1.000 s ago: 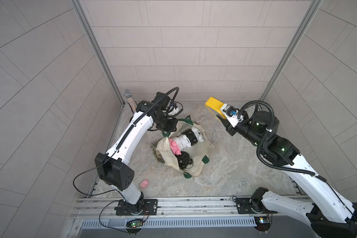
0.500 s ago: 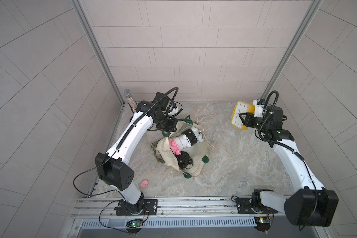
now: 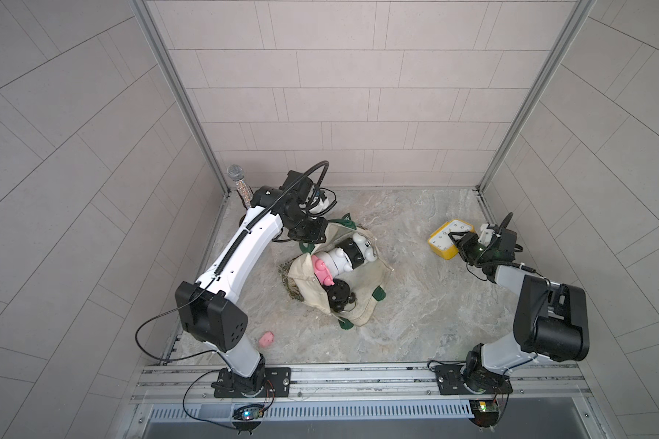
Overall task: Take the alarm clock out of the canvas bag
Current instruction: Place the alarm at the center of the board.
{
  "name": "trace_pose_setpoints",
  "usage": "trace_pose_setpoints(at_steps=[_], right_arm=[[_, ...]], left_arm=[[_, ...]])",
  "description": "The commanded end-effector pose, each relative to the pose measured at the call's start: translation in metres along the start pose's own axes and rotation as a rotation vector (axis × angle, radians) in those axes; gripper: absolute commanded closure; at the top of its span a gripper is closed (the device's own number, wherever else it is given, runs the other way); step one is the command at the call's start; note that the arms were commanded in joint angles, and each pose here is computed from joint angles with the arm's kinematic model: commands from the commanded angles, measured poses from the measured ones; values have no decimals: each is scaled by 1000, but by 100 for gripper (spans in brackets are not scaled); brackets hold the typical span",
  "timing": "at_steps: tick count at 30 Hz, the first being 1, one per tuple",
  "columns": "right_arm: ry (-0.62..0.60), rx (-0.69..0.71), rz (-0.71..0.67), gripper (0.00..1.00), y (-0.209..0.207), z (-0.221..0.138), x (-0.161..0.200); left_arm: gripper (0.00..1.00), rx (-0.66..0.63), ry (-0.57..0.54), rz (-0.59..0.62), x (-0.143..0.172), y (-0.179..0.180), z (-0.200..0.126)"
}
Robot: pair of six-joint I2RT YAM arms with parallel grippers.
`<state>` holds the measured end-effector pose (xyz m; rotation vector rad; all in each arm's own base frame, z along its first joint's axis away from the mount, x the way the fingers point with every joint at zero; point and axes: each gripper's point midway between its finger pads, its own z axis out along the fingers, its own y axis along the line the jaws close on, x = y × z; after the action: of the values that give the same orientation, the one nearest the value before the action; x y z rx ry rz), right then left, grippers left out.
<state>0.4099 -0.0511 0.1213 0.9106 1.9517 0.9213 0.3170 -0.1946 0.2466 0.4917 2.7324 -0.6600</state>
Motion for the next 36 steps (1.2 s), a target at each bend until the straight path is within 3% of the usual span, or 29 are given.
trace_pose_setpoints(at_steps=[1, 17, 27, 36], right_arm=[[-72, -156, -9, 76, 35, -1, -20], [-47, -34, 85, 71, -15, 15, -7], [-17, 89, 2, 68, -32, 12, -3], [-11, 108, 21, 53, -41, 17, -1]], left_arm=[[100, 37, -49, 15, -7, -8, -8], [100, 41, -46, 10, -7, -8, -6], [100, 34, -46, 4, -8, -6, -4], [100, 36, -48, 7, -8, -7, -6]])
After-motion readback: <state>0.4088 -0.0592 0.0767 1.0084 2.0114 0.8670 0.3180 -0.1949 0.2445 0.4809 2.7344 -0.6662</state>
